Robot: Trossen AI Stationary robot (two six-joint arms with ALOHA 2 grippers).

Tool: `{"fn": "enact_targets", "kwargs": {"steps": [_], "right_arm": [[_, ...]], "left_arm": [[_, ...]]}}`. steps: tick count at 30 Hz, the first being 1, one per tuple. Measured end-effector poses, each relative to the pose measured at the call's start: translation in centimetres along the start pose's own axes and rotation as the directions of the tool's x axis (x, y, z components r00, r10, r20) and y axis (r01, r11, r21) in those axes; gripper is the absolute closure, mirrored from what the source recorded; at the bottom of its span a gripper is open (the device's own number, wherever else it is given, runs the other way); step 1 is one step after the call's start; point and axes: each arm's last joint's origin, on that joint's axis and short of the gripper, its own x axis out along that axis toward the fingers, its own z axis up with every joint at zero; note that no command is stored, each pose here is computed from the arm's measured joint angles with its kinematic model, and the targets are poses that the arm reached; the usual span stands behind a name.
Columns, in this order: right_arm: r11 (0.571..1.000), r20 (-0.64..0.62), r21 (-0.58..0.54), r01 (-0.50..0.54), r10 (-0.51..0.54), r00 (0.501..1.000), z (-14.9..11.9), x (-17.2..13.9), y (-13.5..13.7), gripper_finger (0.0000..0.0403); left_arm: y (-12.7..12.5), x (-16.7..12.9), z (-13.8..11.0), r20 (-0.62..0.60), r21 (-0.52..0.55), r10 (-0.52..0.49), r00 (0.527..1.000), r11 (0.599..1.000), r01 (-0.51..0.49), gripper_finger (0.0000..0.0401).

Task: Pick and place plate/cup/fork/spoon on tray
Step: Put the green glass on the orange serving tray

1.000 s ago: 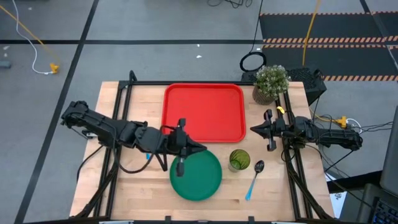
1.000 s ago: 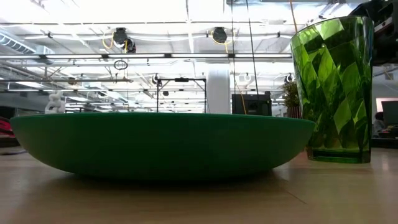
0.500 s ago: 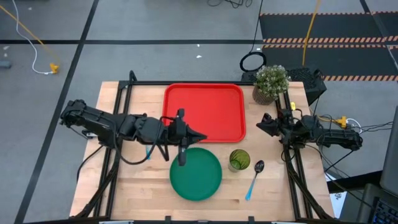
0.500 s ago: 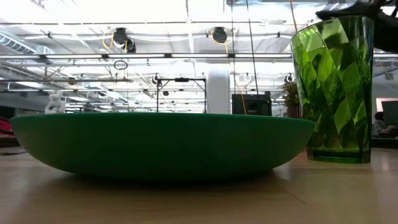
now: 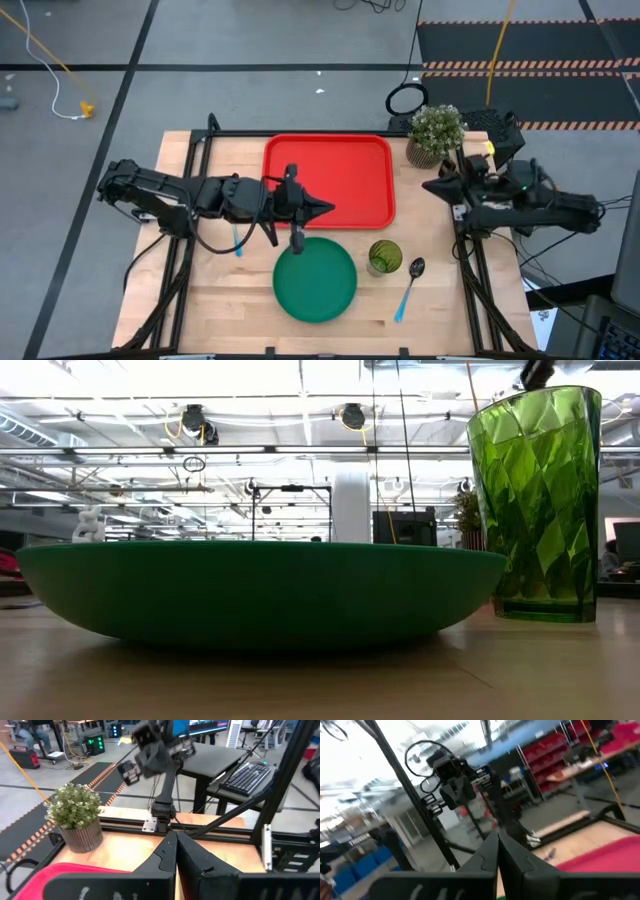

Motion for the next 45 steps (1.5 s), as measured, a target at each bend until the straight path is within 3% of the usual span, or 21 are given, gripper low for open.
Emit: {"fn": "enact_targets", "kwargs": {"steps": [4, 10, 17, 22, 35, 40, 45], "right_arm": [[0.997, -0.151, 0.007, 0.082, -0.08, 0.985, 2.8, 1.3, 1.5, 0.0403], [0.992, -0.34, 0.017, 0.128, -0.115, 0.934, 7.0, 3.5, 3.9, 0.0403], [0.96, -0.559, 0.037, 0.277, -0.21, 0.802, 9.7, 6.3, 5.3, 0.0403], [0.967, -0.683, 0.024, 0.253, -0.169, 0.71, 10.6, 7.8, 6.2, 0.0403], [0.998, -0.865, -0.033, 0.047, -0.053, 0.498, 6.9, 10.4, 9.4, 0.0403], [0.986, -0.9, -0.153, 0.06, -0.164, 0.405, 4.6, 11.4, 9.9, 0.0403], [0.971, -0.926, -0.228, -0.072, -0.193, 0.325, 2.6, 12.4, 10.8, 0.0403]], "left_arm": [[0.4, 0.1, 0.0, 0.0, 0.027, 0.014, 1.0, 1.0, -0.014, 0.0394], [0.7, 0.2, -0.1, -0.016, 0.028, 0.023, 1.0, 0.999, -0.022, 0.0393], [0.7, 0.2, -0.4, -0.043, 0.034, 0.025, 0.999, 0.999, -0.024, 0.0393], [0.7, 0.2, -0.7, -0.069, -0.001, 0.026, 0.997, 1.0, -0.026, 0.0393], [0.3, 0.0, -1.0, -0.096, -0.229, 0.015, 0.995, 0.973, -0.037, 0.0394], [-0.6, -0.3, -1.1, -0.096, -0.258, -0.013, 0.995, 0.966, -0.012, 0.0393], [-1.6, -0.6, -1.1, -0.091, -0.303, -0.007, 0.996, 0.953, -0.021, 0.0394]]}}
